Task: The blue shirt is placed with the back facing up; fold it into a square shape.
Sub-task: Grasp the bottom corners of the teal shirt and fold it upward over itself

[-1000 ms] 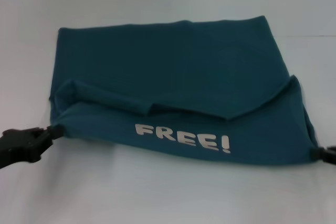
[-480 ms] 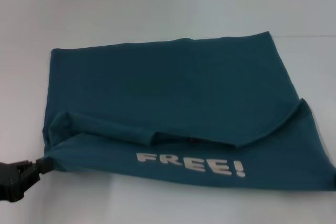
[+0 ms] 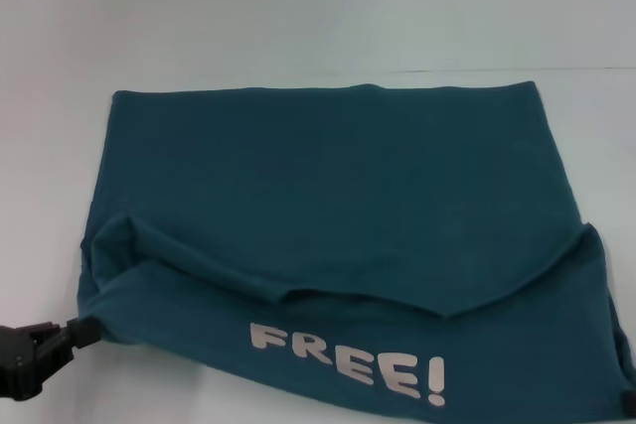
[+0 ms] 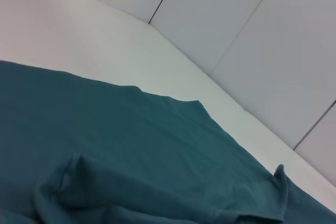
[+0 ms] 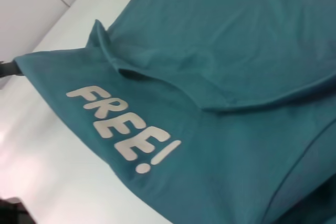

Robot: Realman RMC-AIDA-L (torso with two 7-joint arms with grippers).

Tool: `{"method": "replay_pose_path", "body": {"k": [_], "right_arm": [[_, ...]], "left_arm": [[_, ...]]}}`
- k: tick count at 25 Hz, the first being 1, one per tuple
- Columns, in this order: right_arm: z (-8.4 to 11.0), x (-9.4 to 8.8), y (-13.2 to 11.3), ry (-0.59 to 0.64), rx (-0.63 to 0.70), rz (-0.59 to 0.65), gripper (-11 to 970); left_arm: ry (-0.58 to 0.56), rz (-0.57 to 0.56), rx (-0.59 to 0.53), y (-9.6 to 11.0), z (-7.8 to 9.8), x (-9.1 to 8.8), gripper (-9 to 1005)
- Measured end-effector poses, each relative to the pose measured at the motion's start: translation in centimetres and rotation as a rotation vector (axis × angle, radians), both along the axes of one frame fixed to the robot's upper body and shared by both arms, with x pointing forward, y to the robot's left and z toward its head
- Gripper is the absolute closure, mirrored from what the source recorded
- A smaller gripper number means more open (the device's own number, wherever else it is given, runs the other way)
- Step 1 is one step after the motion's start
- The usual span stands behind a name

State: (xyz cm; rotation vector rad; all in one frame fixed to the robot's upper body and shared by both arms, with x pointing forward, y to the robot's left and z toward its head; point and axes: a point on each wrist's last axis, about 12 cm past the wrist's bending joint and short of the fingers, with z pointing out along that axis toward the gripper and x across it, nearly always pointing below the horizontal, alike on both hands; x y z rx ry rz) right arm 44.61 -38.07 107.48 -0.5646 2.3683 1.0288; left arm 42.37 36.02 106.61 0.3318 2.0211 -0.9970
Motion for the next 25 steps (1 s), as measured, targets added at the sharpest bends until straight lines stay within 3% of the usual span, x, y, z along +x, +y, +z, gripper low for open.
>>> {"method": "replay_pose_path", "body": {"k": [8, 13, 19, 25], "right_arm": [[-0.4, -0.8, 0.4, 0.014, 0.025, 0.012, 948], [0.4, 0.7, 0.6, -0.028, 0.019, 0.018, 946], [1.9, 4.5, 0.7, -0.106, -0.008, -0.008, 942], [3.2, 9.3, 1.0, -0.203, -0.050, -0.108, 938]], "left_arm": [[0.005, 0.012, 0.008, 0.5, 0.1, -0.1, 992], [-0.030, 0.015, 0.009, 0.4, 0.8, 1.2, 992], [-0.071, 0.041, 0.026, -0.2, 2.0, 5.1, 991], [-0.113, 0.099, 0.037, -1.7, 3.6, 10.8, 991]]}}
